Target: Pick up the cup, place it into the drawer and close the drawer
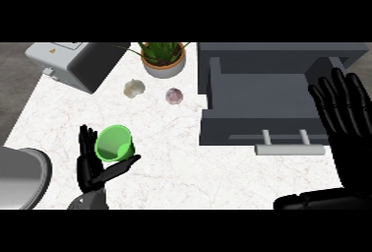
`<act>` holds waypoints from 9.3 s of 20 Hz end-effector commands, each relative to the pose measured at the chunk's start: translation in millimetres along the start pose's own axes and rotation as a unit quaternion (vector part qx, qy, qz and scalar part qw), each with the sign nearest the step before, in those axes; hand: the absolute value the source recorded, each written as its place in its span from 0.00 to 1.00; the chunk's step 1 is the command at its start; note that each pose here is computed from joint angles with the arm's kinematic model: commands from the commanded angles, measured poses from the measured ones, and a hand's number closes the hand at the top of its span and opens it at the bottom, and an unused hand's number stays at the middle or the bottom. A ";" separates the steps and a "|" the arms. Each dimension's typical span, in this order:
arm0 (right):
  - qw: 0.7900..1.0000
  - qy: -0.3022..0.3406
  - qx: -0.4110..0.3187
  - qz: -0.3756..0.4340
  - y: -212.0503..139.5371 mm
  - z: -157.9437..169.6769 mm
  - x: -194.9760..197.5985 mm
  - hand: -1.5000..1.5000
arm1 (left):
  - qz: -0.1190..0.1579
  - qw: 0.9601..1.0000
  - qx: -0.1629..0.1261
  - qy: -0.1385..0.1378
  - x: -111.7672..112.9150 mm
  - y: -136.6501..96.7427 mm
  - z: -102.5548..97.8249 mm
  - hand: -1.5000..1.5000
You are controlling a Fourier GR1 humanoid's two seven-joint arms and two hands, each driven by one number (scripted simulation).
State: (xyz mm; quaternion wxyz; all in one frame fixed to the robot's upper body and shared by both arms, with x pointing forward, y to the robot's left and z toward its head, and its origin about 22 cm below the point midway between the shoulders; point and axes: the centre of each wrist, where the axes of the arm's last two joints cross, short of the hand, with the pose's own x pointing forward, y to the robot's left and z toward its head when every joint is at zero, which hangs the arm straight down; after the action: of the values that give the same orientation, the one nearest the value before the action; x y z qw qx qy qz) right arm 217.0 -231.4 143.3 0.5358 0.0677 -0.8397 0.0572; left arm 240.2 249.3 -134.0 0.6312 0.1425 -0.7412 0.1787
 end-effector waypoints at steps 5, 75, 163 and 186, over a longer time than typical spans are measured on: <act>1.000 -0.005 0.000 0.001 -13.3 -1.6 -4.4 0.00 | 0.036 0.999 0.007 -0.008 -9.7 18.4 -11.3 0.00; 1.000 0.004 -0.015 0.015 -15.5 -15.2 -0.8 0.00 | 0.138 0.927 -0.308 -0.164 270.8 -199.4 -90.4 1.00; 0.969 0.082 0.140 0.184 -28.4 11.6 -13.2 1.00 | 0.139 0.958 -0.244 -0.053 215.0 -109.7 -105.6 0.00; 0.836 0.123 0.274 0.460 0.3 -23.2 -157.8 0.00 | 0.136 0.964 -0.225 -0.045 175.2 21.2 -88.0 0.00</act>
State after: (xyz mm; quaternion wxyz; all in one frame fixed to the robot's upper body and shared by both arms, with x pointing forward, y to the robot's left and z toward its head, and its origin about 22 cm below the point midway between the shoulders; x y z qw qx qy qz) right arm 293.9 -222.1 29.5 0.5052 -0.1783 -0.6750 0.5072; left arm 286.8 307.5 64.4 0.5778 -0.1061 -0.8051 0.0822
